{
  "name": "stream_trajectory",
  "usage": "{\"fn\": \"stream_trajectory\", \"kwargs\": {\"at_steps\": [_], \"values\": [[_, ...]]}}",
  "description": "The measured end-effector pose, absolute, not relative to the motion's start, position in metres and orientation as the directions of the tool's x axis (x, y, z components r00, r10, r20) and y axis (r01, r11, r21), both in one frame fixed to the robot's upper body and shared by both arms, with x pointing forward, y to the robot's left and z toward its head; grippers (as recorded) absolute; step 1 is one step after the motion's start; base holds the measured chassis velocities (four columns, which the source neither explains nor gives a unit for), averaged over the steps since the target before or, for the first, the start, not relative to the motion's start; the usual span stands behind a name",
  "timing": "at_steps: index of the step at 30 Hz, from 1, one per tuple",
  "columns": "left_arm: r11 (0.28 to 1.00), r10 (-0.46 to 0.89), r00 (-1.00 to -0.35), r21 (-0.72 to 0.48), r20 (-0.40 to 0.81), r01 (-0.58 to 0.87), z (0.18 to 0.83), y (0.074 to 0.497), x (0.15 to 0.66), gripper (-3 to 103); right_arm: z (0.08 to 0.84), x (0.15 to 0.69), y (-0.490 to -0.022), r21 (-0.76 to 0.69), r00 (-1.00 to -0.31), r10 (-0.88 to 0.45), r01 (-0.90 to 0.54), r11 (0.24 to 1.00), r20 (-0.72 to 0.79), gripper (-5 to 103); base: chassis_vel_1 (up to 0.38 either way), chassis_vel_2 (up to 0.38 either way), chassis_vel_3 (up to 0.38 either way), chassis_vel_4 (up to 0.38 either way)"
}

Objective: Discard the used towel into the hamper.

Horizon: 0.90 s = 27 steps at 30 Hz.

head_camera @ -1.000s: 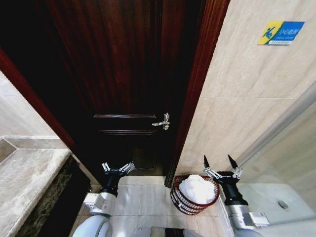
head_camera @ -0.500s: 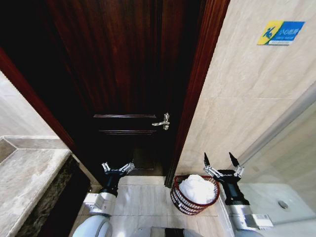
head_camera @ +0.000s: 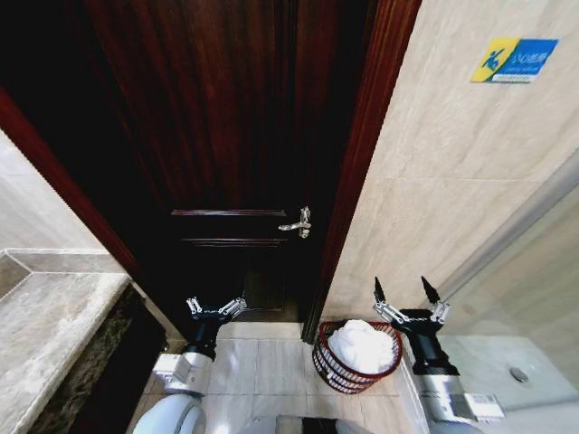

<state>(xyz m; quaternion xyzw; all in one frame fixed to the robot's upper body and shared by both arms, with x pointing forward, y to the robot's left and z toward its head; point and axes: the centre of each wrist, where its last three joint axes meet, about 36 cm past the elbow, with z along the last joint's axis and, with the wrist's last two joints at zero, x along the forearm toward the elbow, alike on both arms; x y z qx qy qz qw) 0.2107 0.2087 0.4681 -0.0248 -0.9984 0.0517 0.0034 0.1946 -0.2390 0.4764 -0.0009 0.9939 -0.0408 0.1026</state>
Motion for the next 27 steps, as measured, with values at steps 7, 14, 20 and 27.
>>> {"fn": "stream_trajectory", "kwargs": {"at_steps": [7, 14, 20, 27], "values": [[0.993, 0.05, -0.999, -0.103, 0.004, 0.049, 0.4681, 0.2087, 0.2107, 100, 0.4761, 0.1946, -0.2391, -0.085, -0.979, -0.005, 0.012, 0.996, -0.203, 100, 0.0, 0.0, 0.0, 0.0], [0.993, 0.05, -0.999, -0.103, 0.004, 0.049, 0.4681, 0.2087, 0.2107, 100, 0.4761, 0.1946, -0.2393, -0.086, -0.979, -0.005, 0.013, 0.996, -0.203, 100, 0.0, 0.0, 0.0, 0.0], [0.993, 0.05, -0.999, -0.103, 0.004, 0.049, 0.4681, 0.2087, 0.2107, 100, 0.4759, 0.1946, -0.2394, -0.086, -0.979, -0.005, 0.013, 0.996, -0.202, 100, 0.0, 0.0, 0.0, 0.0], [0.993, 0.05, -0.999, -0.103, 0.004, 0.049, 0.4681, 0.2087, 0.2107, 100, 0.4758, 0.1946, -0.2395, -0.087, -0.979, -0.005, 0.013, 0.996, -0.201, 100, 0.0, 0.0, 0.0, 0.0]]}}
